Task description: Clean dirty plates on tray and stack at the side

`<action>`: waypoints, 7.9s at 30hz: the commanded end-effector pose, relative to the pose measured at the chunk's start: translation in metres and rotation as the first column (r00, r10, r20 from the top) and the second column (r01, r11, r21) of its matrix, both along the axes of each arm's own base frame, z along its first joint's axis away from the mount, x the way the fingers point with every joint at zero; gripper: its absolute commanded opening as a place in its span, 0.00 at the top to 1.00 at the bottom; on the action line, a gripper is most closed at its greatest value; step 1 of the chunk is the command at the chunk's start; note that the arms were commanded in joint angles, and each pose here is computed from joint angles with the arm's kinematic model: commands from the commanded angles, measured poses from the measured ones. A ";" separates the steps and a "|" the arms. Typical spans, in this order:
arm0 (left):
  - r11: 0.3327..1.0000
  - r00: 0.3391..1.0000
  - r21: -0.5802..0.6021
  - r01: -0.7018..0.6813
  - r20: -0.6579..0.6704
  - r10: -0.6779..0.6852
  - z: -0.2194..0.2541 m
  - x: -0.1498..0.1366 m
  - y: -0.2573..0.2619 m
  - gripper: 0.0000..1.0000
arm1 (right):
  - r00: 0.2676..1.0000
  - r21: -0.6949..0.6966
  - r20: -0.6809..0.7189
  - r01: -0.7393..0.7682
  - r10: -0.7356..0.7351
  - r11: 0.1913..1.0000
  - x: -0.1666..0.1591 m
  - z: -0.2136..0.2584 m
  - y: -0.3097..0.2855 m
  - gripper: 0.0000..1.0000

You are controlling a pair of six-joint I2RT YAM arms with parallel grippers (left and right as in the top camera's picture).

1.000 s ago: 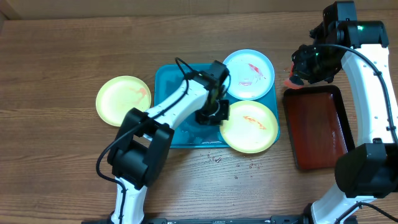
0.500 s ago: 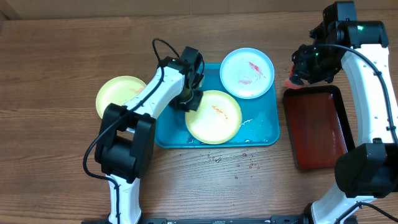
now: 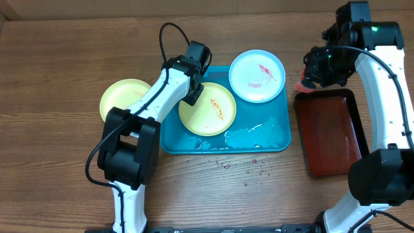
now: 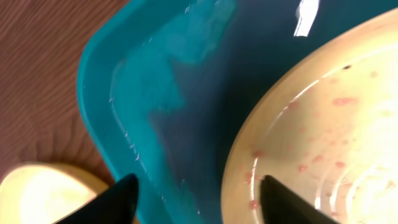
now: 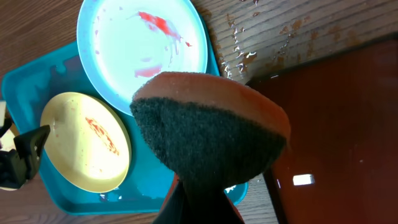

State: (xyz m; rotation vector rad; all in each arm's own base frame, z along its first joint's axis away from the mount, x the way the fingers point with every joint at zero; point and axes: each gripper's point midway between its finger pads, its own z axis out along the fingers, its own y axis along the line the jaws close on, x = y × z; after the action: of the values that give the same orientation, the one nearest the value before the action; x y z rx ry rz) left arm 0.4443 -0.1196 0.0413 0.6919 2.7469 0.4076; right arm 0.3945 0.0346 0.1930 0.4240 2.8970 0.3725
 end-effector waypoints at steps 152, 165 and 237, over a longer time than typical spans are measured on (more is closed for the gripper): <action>0.699 0.768 -0.376 -0.608 -0.501 0.399 -0.029 -0.067 0.011 0.96 | 0.871 0.149 -0.071 -0.472 0.485 0.869 -0.005 -0.175 0.257 0.96; 0.701 0.765 -0.370 -0.610 -0.506 0.398 -0.029 -0.069 0.012 0.96 | 0.865 -0.146 -0.247 -0.478 0.436 0.866 -0.026 -0.189 0.202 0.96; 0.681 0.768 -0.413 -0.605 -0.528 0.363 -0.026 -0.068 0.002 0.96 | 0.940 0.144 0.021 -0.340 0.340 0.930 0.006 -0.188 0.301 0.96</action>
State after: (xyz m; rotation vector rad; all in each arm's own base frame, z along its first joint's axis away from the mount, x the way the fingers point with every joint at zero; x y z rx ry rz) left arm 0.3794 -0.1054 0.0145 -0.2055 3.1660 -0.4445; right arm 0.3867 0.3470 0.0156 -0.1850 2.9580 0.6801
